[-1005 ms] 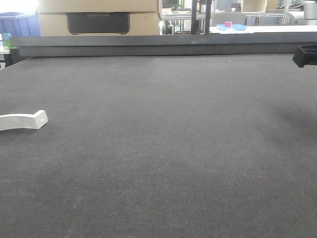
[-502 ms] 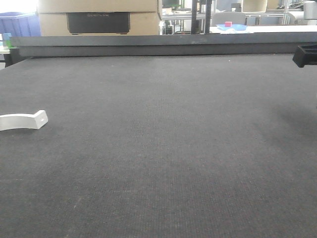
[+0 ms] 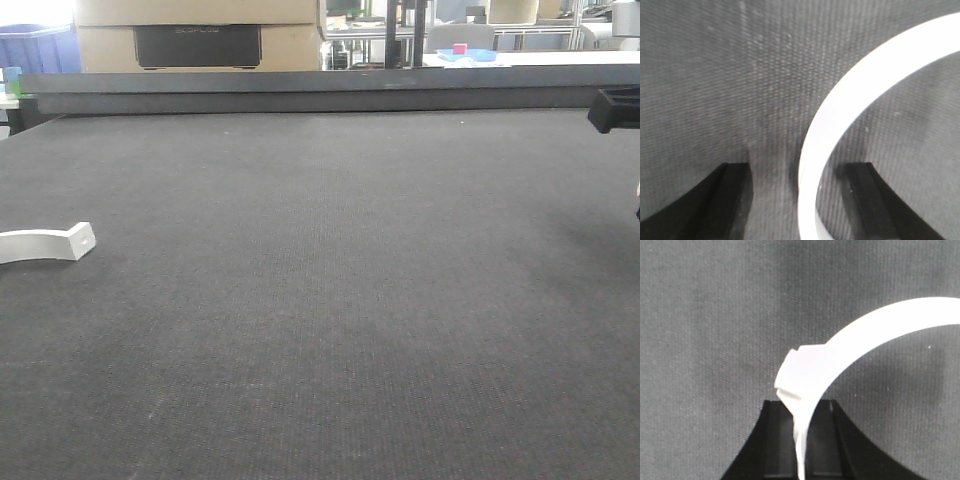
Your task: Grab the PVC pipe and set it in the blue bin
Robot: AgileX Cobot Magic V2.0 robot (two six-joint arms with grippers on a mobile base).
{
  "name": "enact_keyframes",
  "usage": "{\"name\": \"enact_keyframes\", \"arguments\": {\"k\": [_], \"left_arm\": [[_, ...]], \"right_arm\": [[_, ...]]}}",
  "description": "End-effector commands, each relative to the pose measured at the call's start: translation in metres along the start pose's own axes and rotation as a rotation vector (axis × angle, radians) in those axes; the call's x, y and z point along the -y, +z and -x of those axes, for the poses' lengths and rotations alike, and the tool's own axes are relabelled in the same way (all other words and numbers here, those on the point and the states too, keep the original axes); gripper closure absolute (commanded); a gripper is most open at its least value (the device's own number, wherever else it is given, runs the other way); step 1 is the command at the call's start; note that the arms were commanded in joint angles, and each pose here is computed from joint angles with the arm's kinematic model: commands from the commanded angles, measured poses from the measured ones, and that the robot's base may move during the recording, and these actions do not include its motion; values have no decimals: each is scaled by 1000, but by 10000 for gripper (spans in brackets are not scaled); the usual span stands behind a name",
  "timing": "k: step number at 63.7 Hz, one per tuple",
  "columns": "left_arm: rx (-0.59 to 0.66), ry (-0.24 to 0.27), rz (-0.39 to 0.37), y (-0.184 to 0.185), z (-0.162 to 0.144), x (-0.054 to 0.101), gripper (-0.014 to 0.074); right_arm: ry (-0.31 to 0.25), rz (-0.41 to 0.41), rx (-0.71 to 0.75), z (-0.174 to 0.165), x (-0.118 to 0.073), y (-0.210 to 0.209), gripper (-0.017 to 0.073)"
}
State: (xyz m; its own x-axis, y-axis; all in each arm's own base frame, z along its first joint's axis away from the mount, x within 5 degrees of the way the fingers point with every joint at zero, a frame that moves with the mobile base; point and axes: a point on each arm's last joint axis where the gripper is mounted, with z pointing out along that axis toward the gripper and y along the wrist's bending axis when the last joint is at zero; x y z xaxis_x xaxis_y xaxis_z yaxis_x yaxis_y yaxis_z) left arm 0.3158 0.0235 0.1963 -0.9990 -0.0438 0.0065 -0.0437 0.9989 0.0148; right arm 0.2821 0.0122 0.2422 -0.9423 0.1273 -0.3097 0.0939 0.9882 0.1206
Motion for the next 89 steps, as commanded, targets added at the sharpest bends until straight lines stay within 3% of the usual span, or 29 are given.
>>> {"name": "enact_keyframes", "arguments": {"k": [1,10,19,28,37,48,63,74,80,89], "left_arm": [[-5,-1,-7,1,2,0,314],[-10,-5,-15,2,2,1,473],[-10,-8,-20,2,2,1,709],[19,-26,-57,-9,-1,5,705],[117,0,-78,-38,-10,18,705],[296,65,-121,-82,-27,41,705],[632,98,-246,-133,-63,65,705],[851,89,-315,-142,-99,68,705],[971,58,-344,-141,-122,62,705],[1174,27,-355,-138,-155,51,705]], "right_arm": [[-7,4,26,1,-1,-3,727],[-7,4,28,1,-1,-3,727],[-7,4,30,2,-1,-3,727],[-7,1,-14,-2,0,-3,727],[-8,1,-25,-5,0,-7,727],[-24,12,50,-9,-2,-30,727],[-41,37,247,-22,-4,-83,727],[-72,57,455,-33,-5,-124,727],[-114,59,584,-45,-5,-146,727],[-120,72,769,-71,-2,-167,727]]}}
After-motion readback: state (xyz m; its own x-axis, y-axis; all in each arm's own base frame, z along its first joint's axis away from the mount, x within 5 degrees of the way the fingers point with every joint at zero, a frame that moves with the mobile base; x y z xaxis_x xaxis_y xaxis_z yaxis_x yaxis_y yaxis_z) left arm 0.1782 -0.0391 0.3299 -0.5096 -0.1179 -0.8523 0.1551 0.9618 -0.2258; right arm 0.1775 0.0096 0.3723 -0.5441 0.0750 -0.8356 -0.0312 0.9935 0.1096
